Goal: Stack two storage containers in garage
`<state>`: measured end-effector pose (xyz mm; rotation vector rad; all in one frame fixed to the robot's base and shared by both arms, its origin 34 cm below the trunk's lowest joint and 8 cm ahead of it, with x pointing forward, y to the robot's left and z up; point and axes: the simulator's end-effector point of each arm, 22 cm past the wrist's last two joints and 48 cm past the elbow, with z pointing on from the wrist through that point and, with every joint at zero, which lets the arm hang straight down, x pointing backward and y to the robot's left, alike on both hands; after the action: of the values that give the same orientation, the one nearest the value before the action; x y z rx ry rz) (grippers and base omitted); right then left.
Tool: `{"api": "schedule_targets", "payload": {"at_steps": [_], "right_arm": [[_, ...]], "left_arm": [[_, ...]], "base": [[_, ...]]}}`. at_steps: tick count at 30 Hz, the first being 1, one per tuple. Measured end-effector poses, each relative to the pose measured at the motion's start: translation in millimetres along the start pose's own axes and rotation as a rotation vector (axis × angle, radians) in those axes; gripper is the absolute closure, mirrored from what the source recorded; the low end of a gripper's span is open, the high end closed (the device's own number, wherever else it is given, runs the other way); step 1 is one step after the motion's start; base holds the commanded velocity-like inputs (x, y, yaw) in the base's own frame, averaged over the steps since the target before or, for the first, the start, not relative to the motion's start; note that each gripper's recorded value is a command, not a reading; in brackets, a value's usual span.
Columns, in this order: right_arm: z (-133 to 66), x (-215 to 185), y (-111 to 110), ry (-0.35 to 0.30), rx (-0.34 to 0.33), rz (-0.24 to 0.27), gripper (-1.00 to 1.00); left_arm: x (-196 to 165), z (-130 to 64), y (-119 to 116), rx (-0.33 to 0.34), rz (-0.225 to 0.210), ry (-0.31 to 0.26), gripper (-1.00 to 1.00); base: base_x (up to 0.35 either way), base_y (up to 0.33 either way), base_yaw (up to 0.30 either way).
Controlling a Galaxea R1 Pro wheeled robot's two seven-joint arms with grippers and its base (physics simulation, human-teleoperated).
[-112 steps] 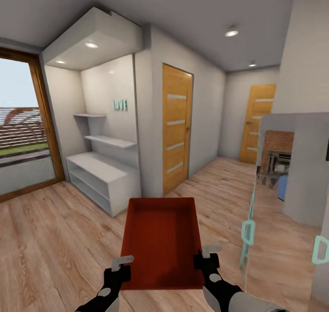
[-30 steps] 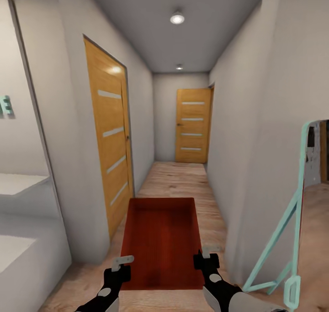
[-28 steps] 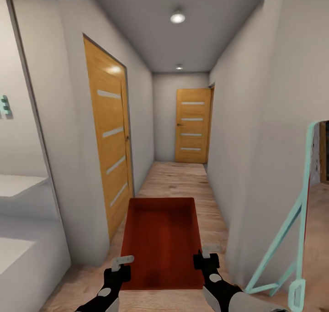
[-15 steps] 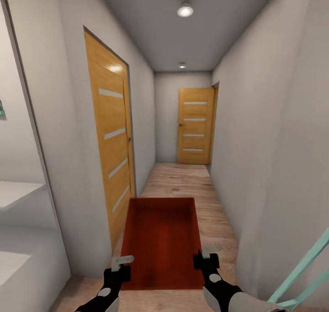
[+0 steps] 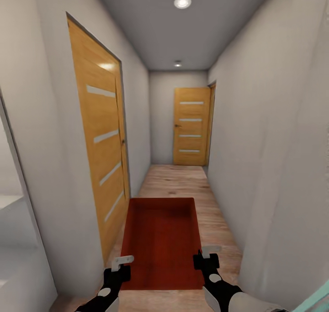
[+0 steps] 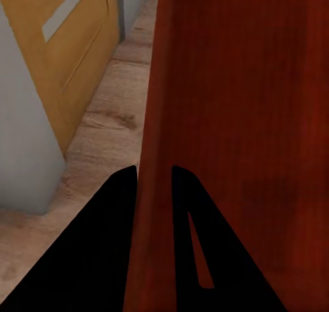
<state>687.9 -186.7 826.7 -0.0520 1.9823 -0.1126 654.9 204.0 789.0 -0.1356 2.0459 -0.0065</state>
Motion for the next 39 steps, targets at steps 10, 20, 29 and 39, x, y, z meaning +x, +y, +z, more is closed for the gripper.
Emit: {"api": "schedule_targets", "payload": {"at_steps": [10, 20, 29, 39], "right_arm": [[0.1, -0.4, 0.1, -0.001, 0.000, 0.000, 1.00], [0.1, -0.1, 0.2, 0.000, 0.000, 0.000, 1.00], [-0.2, -0.1, 0.7, 0.000, 0.001, -0.001, 1.00], [0.0, -0.6, 0.4, -0.002, 0.000, -0.001, 1.00]], "left_arm": [[-0.2, 0.0, 0.1, 0.000, -0.001, -0.001, 1.00], [-0.1, 0.0, 0.1, -0.001, 0.000, 0.000, 1.00], [-0.2, 0.1, 0.8, 0.000, 0.001, 0.000, 1.00], [-0.6, 0.0, 0.4, -0.001, -0.001, -0.003, 1.00]], "base": [[0.322, 0.000, -0.237], [0.322, 0.000, -0.016], [0.322, 0.000, 0.000], [0.322, 0.000, 0.000]]}}
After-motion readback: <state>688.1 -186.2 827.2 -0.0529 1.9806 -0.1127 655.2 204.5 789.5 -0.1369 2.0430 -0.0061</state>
